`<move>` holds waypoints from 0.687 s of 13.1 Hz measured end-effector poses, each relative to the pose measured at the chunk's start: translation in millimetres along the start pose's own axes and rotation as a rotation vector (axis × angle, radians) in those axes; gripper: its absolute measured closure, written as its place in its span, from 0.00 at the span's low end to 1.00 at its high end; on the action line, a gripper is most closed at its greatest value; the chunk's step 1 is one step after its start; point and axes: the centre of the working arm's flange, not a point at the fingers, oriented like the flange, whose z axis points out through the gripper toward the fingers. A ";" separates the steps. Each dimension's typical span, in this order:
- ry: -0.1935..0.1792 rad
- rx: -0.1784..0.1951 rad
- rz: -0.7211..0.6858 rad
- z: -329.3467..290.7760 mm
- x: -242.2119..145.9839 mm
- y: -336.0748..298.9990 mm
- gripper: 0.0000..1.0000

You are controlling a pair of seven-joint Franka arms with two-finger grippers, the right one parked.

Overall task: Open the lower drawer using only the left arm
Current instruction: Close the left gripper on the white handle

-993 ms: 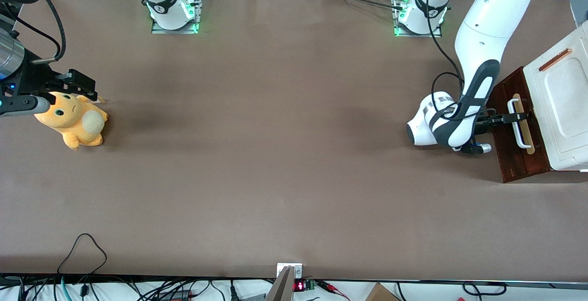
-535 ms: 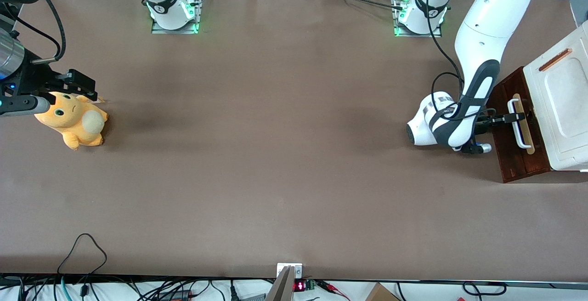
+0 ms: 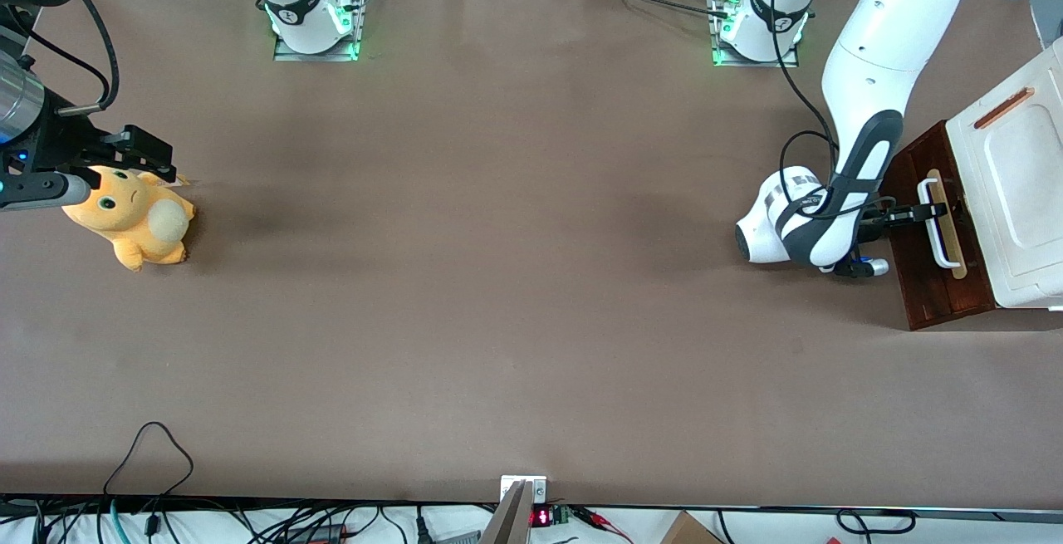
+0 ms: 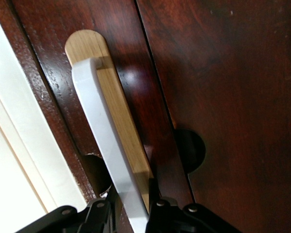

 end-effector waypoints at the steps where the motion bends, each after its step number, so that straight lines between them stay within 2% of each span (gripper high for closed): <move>1: -0.002 -0.001 0.000 1.1 0.1 0.1 0.74; 9: 0.001 -0.003 -0.046 -1.2 0.4 -0.4 0.78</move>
